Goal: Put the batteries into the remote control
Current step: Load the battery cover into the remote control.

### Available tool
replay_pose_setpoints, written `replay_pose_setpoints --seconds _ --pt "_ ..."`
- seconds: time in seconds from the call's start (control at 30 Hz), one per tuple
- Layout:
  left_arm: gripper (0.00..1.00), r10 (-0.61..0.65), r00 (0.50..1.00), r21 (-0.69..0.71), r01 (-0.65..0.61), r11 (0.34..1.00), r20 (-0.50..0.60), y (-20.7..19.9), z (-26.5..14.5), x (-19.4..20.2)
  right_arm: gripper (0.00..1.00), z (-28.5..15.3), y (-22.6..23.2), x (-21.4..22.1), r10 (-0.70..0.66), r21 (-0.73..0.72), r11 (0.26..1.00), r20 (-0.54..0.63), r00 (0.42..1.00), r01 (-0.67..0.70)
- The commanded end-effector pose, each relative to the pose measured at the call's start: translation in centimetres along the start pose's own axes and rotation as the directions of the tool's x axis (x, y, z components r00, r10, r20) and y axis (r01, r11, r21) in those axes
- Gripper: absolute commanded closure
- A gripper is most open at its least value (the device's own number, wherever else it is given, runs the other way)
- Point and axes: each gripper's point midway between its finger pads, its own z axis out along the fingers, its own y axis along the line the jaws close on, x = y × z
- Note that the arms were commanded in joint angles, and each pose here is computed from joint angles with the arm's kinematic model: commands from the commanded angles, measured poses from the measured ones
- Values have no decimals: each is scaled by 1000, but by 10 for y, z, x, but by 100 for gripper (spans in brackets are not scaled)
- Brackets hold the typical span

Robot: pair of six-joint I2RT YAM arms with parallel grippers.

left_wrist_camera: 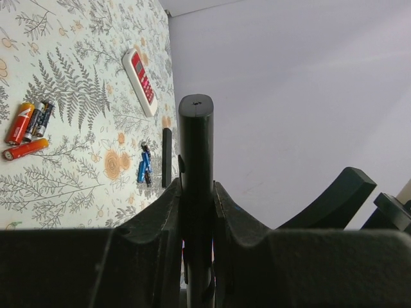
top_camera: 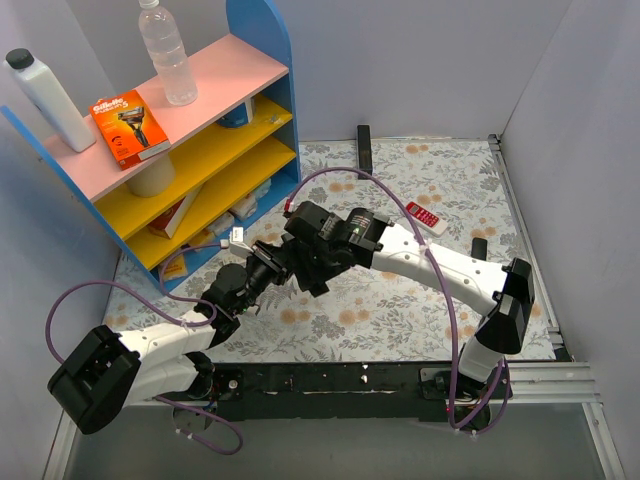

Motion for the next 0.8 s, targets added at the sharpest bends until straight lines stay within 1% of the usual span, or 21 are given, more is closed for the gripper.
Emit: replay_pose_setpoints --seconds 0.0,0.1,0.13,0.2,0.23,0.27,0.3,0.33,0.37,0.4,0.43,0.47,0.5,0.57,0.6,0.63,0.7,0.77 --pt "94 -46 999 20 46 999 13 -17 5 -4 31 -23 6 -21 -16 -27 999 84 996 18" --pt "95 -59 998 11 59 998 8 -17 5 -3 31 -39 11 -29 -73 -79 993 146 987 85" --pt "95 -63 998 4 63 998 5 -16 5 -3 32 -50 12 -35 -138 -97 982 195 971 159" --pt "96 -74 997 -4 74 997 -8 -19 5 -1 33 -53 12 -30 -229 -123 958 221 948 260" --pt "96 -76 997 -18 76 997 -15 -21 7 -1 32 -65 11 -35 -307 -122 928 288 907 353" --pt "97 -76 997 -23 76 997 -28 -23 7 1 33 -57 5 -24 -371 -112 903 278 886 414" --pt "97 -75 997 -22 74 997 -34 -26 8 2 33 -59 8 -18 -420 -140 870 291 860 472" --pt "98 -76 996 -29 75 997 -39 -30 9 2 33 -72 7 -16 -448 -144 845 339 828 516" --pt "98 -78 996 -27 77 997 -45 -33 9 2 33 -73 4 -16 -521 -118 793 375 767 597" --pt "98 -81 995 -15 81 997 -54 -39 7 3 33 -64 -1 -5 -557 -118 767 366 746 631" --pt "99 -84 995 -19 83 996 -59 -41 8 3 33 -72 -1 0 -577 -125 733 405 709 668" --pt "99 -88 994 -22 86 996 -64 -44 8 4 33 -74 0 -2 -620 -98 684 444 647 723" --pt "99 -88 993 -26 86 996 -77 -45 7 6 33 -69 1 7 -646 -113 645 448 618 756" --pt "99 -88 993 -33 85 996 -84 -50 8 6 33 -78 2 7 -659 -93 607 497 565 790" --pt "99 -88 993 -33 85 996 -84 -52 8 5 33 -80 4 5 -673 -78 576 519 526 814" --pt "99 -91 990 -23 89 996 -110 -56 5 9 33 -82 3 6 -681 -67 561 530 506 825" --pt "99 -96 989 -15 95 995 -116 -60 4 9 34 -84 4 6 -700 -58 523 540 468 850" --pt "99 -98 988 -4 99 995 -122 -64 2 10 34 -83 5 5 -711 -49 509 539 452 859"
